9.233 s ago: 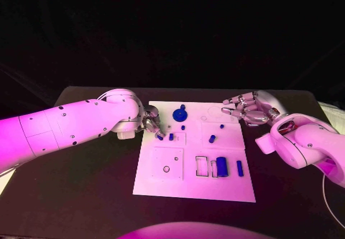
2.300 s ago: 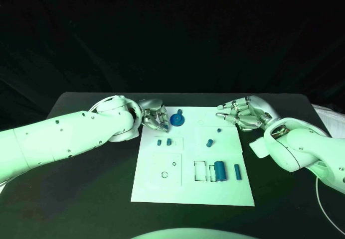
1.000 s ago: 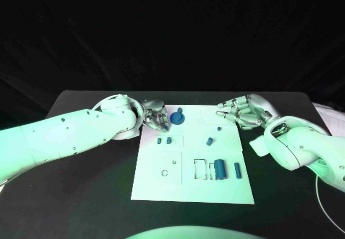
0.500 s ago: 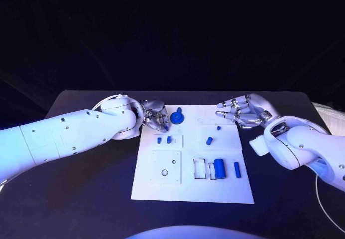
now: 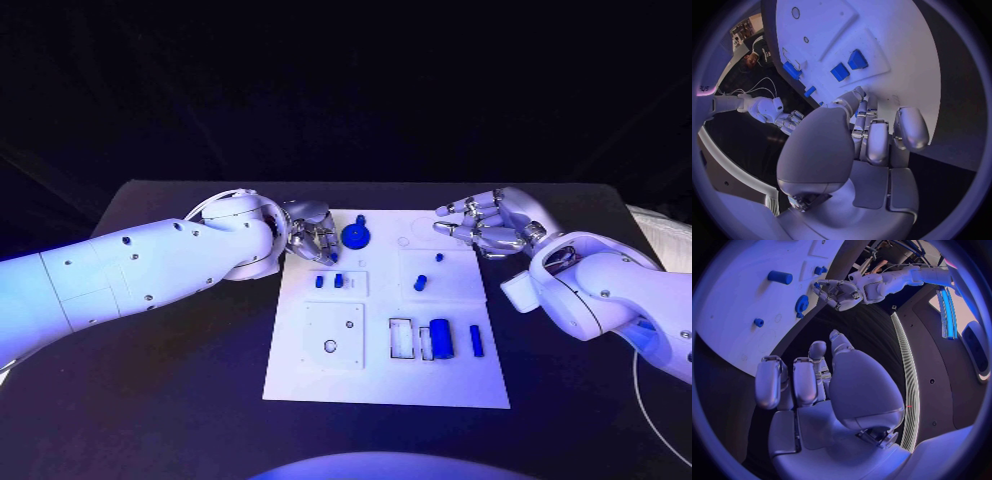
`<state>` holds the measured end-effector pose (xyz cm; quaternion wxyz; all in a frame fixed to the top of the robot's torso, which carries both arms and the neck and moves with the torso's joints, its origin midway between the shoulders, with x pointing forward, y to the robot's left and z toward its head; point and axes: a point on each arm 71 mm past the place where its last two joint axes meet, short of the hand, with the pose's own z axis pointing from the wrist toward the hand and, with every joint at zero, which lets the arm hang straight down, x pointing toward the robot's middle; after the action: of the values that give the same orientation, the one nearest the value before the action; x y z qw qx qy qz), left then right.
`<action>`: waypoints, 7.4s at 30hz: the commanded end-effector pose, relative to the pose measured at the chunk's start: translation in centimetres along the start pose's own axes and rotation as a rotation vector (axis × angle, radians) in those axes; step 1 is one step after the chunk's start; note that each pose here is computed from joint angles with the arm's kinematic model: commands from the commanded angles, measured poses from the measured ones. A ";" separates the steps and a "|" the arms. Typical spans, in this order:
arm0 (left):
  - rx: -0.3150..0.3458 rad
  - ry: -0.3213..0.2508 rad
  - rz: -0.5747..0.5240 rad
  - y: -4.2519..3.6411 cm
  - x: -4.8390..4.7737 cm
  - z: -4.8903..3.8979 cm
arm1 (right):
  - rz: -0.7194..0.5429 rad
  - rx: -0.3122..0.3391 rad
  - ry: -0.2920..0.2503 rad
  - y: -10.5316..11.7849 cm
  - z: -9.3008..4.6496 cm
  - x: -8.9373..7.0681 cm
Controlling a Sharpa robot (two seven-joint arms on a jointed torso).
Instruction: Assemble the parts on the task board
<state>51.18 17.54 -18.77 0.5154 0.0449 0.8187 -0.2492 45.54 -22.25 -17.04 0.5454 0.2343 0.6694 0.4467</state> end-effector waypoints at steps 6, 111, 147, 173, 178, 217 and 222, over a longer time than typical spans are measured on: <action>0.000 -0.006 0.019 0.03 -0.05 0.04 | -0.001 -0.010 0.012 0.1 0.0 0.1; 0.222 -0.269 -1.378 3.03 -1.79 -5.41 | -0.999 0.035 0.200 -0.7 2.8 5.1; 0.215 -0.272 -1.373 3.32 -1.81 -5.40 | -0.834 -0.157 0.061 3.9 -0.3 5.5; 0.231 -0.243 -1.400 2.55 -1.53 -5.05 | -0.771 -0.327 0.289 5.6 -1.8 17.3; 0.234 -0.243 -1.400 2.58 -1.55 -5.06 | -0.772 -0.314 0.311 4.9 -1.8 18.0; 0.228 -0.225 -1.402 2.70 -1.46 -5.03 | -0.794 -0.302 0.323 4.3 -2.0 18.8; 0.228 -0.223 -1.402 2.70 -1.44 -5.02 | -0.795 -0.307 0.310 4.4 -2.1 18.7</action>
<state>48.67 22.66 -16.82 0.3161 -0.4671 0.5656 -0.6016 37.27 -5.80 -22.94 0.5897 -0.1892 0.7090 0.3373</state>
